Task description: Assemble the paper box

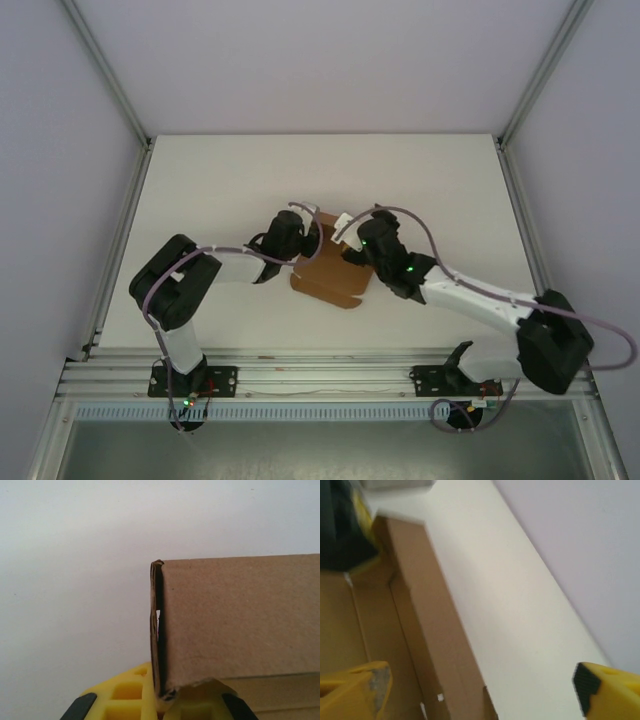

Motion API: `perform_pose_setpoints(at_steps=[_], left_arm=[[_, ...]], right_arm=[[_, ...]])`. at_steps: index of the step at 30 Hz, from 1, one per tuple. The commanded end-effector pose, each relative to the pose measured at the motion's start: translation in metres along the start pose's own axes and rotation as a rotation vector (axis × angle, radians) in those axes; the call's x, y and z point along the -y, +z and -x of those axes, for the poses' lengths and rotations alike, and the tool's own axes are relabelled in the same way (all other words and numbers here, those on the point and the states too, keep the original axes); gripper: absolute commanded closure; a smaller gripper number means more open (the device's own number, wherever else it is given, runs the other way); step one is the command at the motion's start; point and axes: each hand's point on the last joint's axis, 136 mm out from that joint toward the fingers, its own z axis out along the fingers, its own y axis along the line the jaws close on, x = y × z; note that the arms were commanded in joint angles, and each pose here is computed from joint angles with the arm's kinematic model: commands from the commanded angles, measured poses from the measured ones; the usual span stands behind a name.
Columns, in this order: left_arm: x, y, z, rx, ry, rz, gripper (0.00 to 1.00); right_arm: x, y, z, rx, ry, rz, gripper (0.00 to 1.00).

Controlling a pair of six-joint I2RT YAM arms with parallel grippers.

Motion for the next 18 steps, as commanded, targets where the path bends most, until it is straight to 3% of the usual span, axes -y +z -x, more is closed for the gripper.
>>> perform_pose_setpoints(at_steps=[1,4,7,11,18], left_arm=[[0.013,-0.003,0.002,0.031,0.061,-0.041,1.0],[0.023,-0.006,-0.002,0.032,0.084,-0.083,1.0],[0.032,-0.007,-0.007,0.029,0.123,-0.098,1.0],[0.042,-0.006,-0.016,0.029,0.155,-0.112,1.0],[0.051,-0.001,-0.026,0.032,0.164,-0.125,1.0]], right_arm=[[0.011,-0.018,0.01,0.054,0.311,0.082,0.0],[0.049,-0.026,0.011,0.084,0.569,0.065,0.0],[0.046,-0.022,0.008,0.004,0.678,0.25,0.0],[0.013,-0.014,0.004,-0.127,0.597,0.444,0.08],[-0.026,0.001,-0.003,-0.221,0.506,0.656,0.17]])
